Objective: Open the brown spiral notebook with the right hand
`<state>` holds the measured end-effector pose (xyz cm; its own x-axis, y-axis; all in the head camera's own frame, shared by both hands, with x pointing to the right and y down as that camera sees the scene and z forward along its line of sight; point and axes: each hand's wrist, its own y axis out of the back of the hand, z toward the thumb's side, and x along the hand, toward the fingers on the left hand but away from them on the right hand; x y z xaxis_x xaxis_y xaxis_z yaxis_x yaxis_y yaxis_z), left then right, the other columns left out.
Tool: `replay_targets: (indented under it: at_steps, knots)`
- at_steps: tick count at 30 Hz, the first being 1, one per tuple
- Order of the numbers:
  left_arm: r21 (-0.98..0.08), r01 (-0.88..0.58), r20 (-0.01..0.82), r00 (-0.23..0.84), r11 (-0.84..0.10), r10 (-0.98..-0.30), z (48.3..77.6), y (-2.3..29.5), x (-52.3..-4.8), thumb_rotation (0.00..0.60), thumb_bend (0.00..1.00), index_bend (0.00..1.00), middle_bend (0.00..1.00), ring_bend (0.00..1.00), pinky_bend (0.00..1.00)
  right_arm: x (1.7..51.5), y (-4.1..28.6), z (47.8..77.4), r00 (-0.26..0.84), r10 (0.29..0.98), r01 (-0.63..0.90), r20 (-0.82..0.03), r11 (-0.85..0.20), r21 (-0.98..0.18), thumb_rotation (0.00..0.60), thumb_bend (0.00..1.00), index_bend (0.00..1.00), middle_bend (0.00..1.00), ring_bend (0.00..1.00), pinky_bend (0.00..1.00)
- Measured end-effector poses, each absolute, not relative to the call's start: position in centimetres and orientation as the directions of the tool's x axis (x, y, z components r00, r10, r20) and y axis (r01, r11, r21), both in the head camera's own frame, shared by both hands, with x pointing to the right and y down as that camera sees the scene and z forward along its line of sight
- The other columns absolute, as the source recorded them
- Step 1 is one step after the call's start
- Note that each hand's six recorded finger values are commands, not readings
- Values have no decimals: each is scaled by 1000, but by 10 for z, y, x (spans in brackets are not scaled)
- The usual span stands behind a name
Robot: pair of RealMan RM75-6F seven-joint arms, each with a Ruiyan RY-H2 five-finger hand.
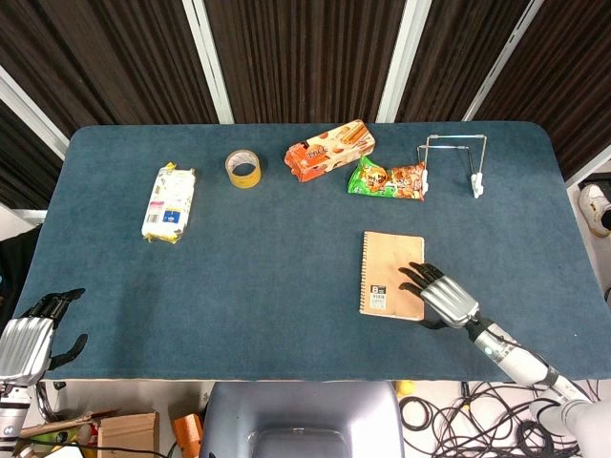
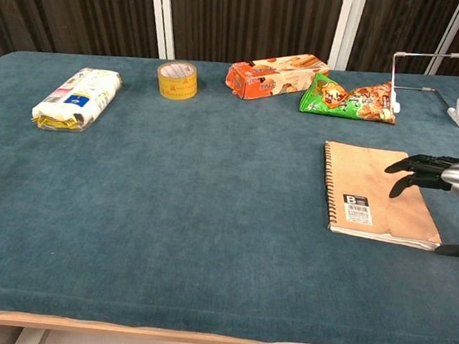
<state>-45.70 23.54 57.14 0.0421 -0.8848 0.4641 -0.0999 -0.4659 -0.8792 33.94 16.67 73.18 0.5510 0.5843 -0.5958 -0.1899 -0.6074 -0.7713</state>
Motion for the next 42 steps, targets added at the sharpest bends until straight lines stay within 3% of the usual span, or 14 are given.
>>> replay_targets:
  at_steps: [16,20,33,42]
  knots:
    - [-880,-99,462,43,-464,-886,571,236,-457,600,323,227,286,228,452,342,165,734,540,592,-196,-599,-603,-773,600,97,284,82,11,151]
    - [-880,-99,463,40,-465,-885,571,236,-457,600,322,227,286,228,452,341,163,736,535,597,-194,-598,-602,-775,600,147,316,117,44,174]
    - [-881,-98,462,39,-464,-886,570,236,-457,600,322,227,286,228,452,337,161,737,543,610,-183,-577,-585,-790,600,423,560,216,134,198]
    - [-880,-99,463,40,-464,-886,570,237,-457,600,322,227,286,229,451,326,150,733,562,629,-196,-537,-530,-825,600,513,733,265,171,211]
